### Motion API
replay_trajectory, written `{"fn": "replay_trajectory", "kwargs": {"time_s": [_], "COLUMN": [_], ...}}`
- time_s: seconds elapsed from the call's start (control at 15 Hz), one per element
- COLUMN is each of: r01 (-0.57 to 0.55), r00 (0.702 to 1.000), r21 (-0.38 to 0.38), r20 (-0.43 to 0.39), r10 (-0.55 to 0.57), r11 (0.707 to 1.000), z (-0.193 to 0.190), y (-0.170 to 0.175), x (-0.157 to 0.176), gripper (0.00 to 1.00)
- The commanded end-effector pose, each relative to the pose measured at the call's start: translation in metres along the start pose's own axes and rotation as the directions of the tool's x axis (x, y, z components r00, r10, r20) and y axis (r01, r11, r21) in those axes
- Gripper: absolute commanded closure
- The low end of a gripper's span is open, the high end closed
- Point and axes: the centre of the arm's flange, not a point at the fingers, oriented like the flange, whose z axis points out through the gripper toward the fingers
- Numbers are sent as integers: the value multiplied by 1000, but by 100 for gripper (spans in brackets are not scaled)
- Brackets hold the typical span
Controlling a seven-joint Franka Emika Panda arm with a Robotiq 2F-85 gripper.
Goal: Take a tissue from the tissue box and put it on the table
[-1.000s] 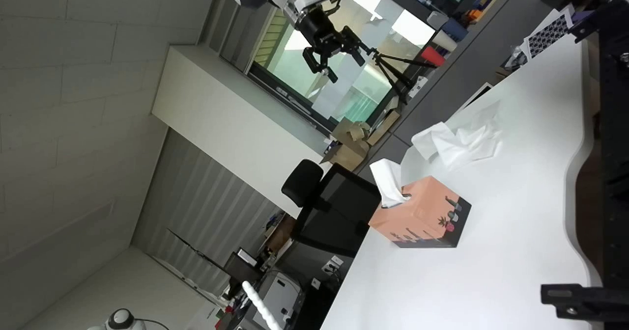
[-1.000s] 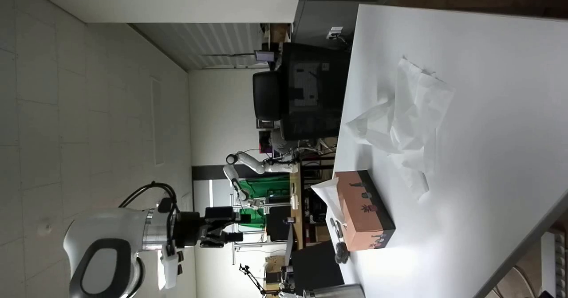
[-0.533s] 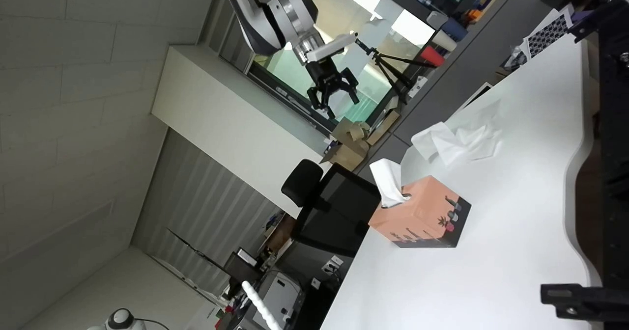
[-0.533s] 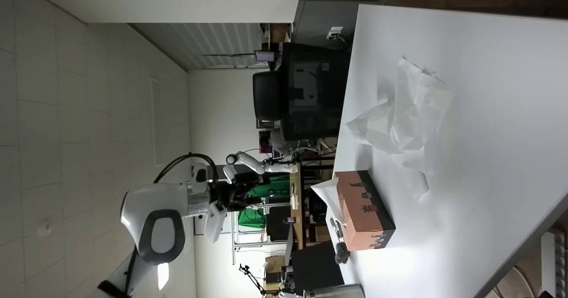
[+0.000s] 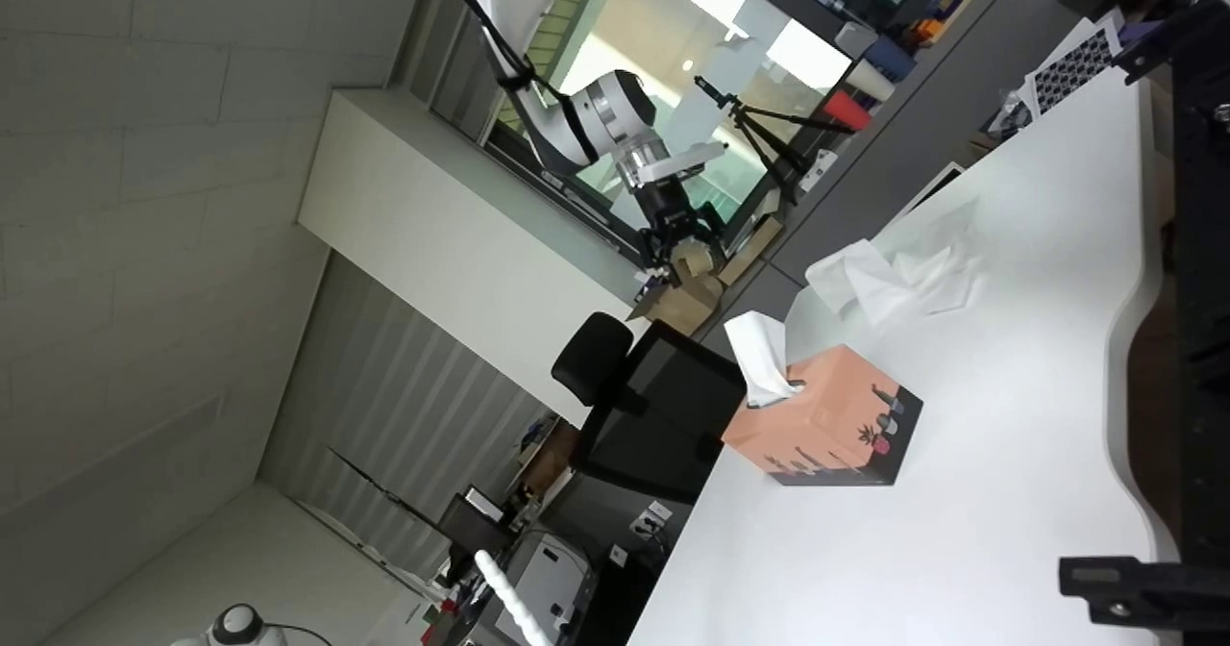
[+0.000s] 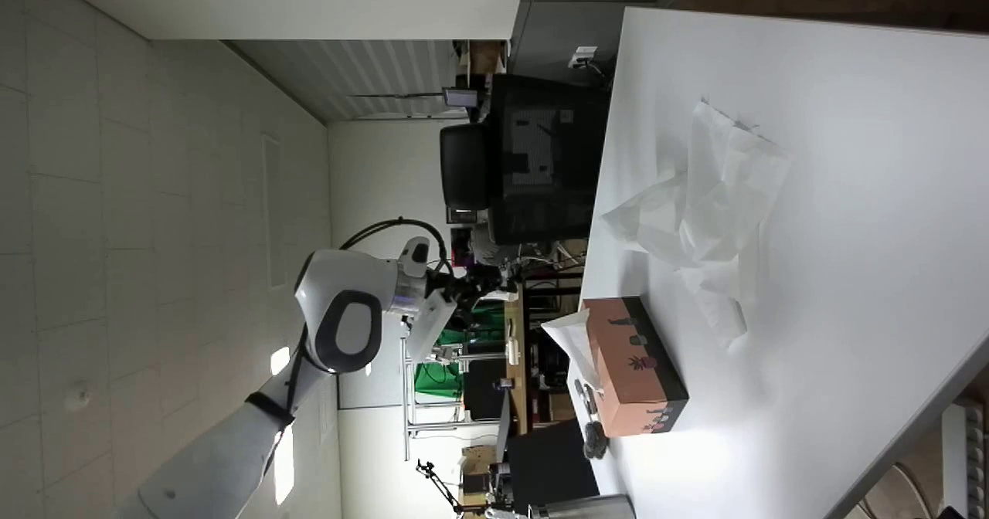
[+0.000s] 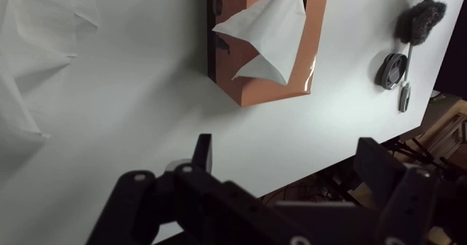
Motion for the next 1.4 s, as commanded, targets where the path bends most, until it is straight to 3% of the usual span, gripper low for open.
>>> {"fn": "replay_trajectory", "kwargs": {"time_s": [0.0, 0.4, 0.8, 0.87, 1.0, 1.33], "r01": [-27, -84, -79, -72, -65, -66], "r00": [993, 948, 920, 921, 919, 917], "r21": [85, 227, 314, 318, 325, 342], "r20": [121, 318, 389, 384, 387, 392], "r10": [17, 7, -52, -59, -70, -78], "r11": [996, 970, 946, 945, 943, 937], "z": [31, 86, 114, 117, 121, 127], "y": [33, 49, 40, 39, 38, 39], "x": [40, 31, 34, 35, 37, 40], "gripper": [0, 0, 0, 25, 32, 68]}}
